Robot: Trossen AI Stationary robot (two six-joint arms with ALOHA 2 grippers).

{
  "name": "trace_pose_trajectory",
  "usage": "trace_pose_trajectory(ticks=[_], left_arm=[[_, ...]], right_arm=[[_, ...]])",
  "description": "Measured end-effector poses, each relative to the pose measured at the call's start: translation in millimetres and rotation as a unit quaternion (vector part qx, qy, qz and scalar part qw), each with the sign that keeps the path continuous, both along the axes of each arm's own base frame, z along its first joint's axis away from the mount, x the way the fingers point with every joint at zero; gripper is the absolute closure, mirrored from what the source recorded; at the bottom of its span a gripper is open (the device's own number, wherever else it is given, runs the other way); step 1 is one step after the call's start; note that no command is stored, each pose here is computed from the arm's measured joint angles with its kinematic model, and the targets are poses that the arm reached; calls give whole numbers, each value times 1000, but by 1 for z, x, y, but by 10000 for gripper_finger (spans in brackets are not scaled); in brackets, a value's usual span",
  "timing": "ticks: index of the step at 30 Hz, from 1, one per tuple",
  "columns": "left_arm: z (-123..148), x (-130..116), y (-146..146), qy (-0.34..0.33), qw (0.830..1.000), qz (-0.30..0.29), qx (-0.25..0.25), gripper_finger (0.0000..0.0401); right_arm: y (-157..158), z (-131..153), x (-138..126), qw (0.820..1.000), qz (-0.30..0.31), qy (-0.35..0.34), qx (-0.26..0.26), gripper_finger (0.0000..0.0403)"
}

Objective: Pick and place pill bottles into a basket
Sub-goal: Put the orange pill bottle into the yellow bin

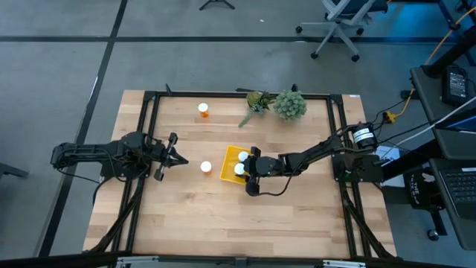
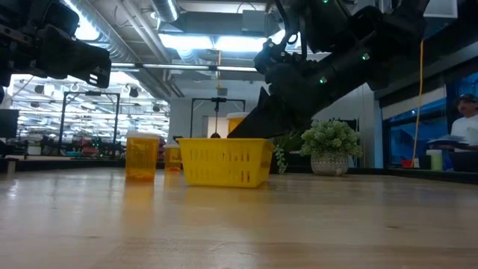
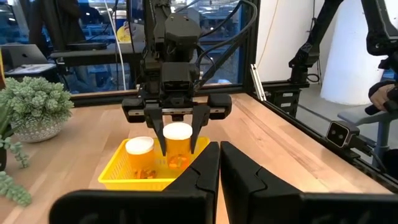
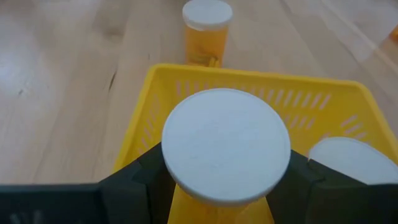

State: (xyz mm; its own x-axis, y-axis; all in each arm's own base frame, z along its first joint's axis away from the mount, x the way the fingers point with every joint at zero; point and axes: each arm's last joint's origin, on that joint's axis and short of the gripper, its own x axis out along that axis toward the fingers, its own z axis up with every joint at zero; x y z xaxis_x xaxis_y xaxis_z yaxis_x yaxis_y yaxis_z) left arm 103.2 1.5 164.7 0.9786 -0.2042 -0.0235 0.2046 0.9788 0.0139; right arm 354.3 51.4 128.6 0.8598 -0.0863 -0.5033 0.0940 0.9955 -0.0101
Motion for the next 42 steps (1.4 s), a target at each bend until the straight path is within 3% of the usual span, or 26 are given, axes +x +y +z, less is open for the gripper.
trace_pose_trajectory(ticks=[25,36,42], left_arm=[[0,0,0,0,1000,0,0,393],[0,0,0,0,1000,0,0,393],[0,0,0,0,1000,0,0,393]], right_arm=[[0,-3,-2,1000,0,18,0,203],[0,-2,-1,1000,0,14,-1,145],[0,-2,-1,1000,9,15,-16,138]])
